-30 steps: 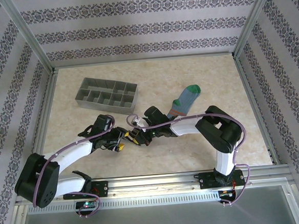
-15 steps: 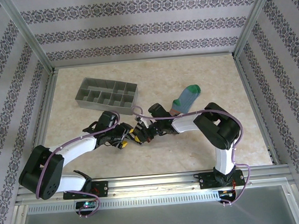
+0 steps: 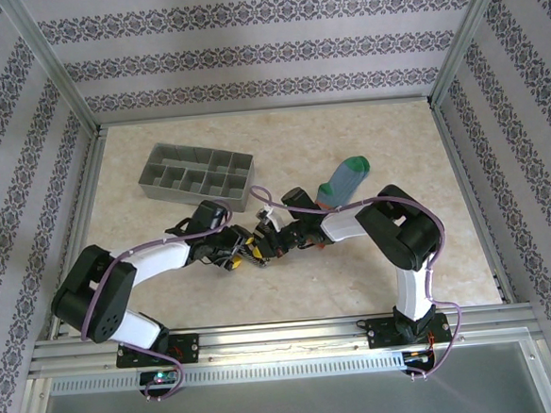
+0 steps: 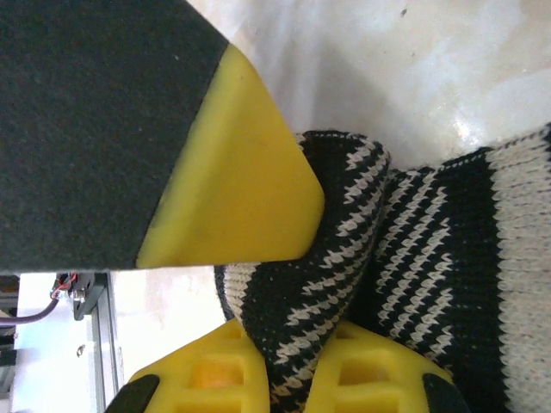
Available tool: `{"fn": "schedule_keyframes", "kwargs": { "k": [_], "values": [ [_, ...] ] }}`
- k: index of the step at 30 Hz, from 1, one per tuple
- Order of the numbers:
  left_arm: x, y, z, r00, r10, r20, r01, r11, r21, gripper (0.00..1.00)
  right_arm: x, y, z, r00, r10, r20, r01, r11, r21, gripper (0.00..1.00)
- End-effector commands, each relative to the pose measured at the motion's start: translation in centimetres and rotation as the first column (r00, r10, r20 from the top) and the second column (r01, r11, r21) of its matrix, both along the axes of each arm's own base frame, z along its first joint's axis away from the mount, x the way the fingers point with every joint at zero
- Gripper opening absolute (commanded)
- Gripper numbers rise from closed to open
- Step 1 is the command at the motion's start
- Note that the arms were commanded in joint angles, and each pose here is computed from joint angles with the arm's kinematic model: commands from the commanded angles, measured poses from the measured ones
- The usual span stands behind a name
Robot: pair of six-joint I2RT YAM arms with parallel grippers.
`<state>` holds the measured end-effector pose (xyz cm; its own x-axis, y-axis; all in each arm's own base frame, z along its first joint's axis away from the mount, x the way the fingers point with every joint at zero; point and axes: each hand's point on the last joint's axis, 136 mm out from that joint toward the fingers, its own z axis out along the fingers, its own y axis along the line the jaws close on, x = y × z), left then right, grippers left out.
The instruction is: Roll the socks
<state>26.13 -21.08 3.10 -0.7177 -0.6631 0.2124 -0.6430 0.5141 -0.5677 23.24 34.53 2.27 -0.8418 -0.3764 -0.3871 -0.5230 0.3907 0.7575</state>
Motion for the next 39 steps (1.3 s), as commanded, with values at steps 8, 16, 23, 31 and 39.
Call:
{"fn": "schedule_keyframes", "kwargs": {
  "k": [8, 16, 23, 31, 39],
  "values": [
    [-4.2, -0.4, -4.3, 0.975, -0.090, -0.204, 0.108, 0.991, 0.078, 0.21, -6.0, -10.6, -11.8, 0.948, -0.207, -0.240, 0.040, 0.829, -0.557, 0.00],
    [-12.0, 6.1, -4.8, 0.901, 0.108, -0.421, 0.011, 0.962, 0.271, 0.00, -3.6, -6.6, -8.6, 0.994, 0.095, -0.057, -0.111, 0.857, -0.503, 0.13],
    [-13.2, 6.6, -4.2, 0.853, 0.246, -0.460, -0.105, 0.945, 0.310, 0.00, -3.2, -2.5, 0.4, 0.783, 0.302, 0.544, -0.096, 0.923, -0.374, 0.42],
    [-12.0, 6.2, -3.4, 0.842, 0.230, -0.488, -0.030, 0.923, 0.384, 0.00, -6.3, -1.5, 4.6, 0.460, 0.338, 0.821, 0.090, 0.902, -0.422, 0.60],
    [-11.9, 6.1, -3.6, 0.842, 0.214, -0.495, -0.007, 0.922, 0.387, 0.00, -5.7, 2.0, 5.1, 0.231, 0.499, 0.835, 0.168, 0.825, -0.540, 0.60]
  ]
}}
